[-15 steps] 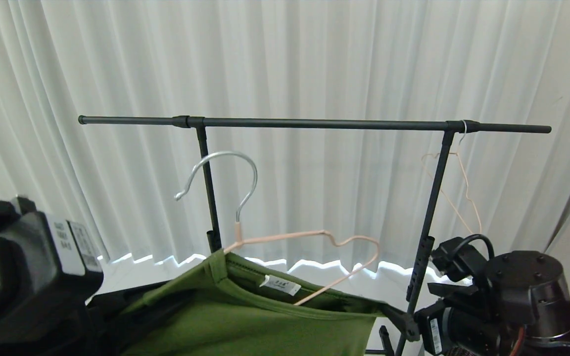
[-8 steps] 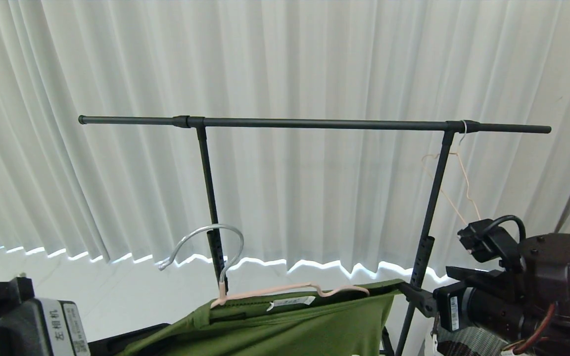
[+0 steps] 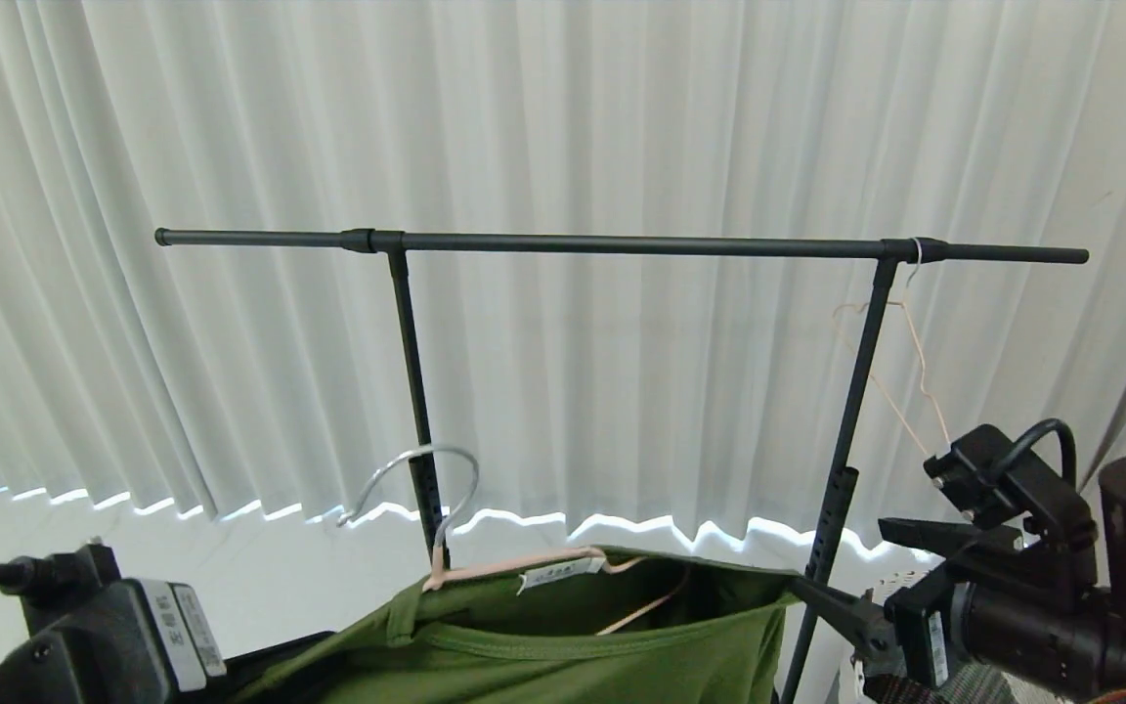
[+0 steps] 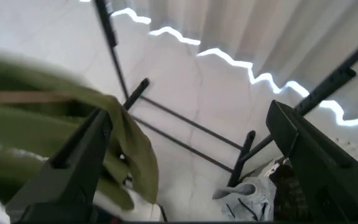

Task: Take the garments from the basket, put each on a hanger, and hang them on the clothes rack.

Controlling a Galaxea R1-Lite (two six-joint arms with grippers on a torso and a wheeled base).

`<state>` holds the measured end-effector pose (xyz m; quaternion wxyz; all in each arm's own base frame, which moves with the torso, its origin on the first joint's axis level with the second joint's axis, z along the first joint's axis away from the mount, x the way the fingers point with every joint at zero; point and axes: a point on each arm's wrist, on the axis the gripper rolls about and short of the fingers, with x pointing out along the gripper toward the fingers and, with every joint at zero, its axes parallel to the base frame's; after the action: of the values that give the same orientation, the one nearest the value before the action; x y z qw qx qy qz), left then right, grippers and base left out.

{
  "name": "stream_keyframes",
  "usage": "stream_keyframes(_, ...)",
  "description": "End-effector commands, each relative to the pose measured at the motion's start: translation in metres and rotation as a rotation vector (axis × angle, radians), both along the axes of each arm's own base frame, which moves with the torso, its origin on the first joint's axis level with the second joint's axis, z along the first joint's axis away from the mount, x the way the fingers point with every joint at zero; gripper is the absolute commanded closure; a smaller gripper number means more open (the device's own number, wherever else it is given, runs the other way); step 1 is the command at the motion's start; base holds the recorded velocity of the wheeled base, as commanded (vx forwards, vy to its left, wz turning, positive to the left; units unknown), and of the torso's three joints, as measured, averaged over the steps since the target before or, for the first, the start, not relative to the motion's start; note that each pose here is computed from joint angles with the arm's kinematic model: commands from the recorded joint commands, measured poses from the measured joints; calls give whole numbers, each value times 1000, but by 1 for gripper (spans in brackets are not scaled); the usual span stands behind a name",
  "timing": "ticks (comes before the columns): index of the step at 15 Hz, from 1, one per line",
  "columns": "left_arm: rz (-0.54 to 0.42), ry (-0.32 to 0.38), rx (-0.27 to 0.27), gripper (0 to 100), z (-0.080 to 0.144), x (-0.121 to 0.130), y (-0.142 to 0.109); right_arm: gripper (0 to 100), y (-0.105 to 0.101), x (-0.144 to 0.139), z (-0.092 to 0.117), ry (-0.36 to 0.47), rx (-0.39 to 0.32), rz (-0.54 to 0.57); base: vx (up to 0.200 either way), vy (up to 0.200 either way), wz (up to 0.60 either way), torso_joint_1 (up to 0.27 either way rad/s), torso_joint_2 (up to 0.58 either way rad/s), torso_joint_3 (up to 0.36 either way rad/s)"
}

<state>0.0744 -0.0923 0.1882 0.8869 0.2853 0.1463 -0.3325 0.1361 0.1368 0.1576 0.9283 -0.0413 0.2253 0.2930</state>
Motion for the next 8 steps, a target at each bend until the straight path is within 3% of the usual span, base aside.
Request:
stream_keyframes(1,12,4,-6,100,-2,8,-9,0,-3,-29,10,-5,12,145,0,0,0,0,0,0)
stream_keyframes(4,-22,5,-27,100,-5,6,-9,0,-5,-37,13,-27,-28,292,0,0,0,0,0,0)
stream_keyframes(7,-121,35,-46,100,-6,2,-9,0,2,-35,23,-83,-37,425,0,0,0,0,0,0)
stream_keyframes(8,-185,47,-58,100,-6,0,-11,0,9,-34,26,-104,-42,529,0,0,0,0,0,0)
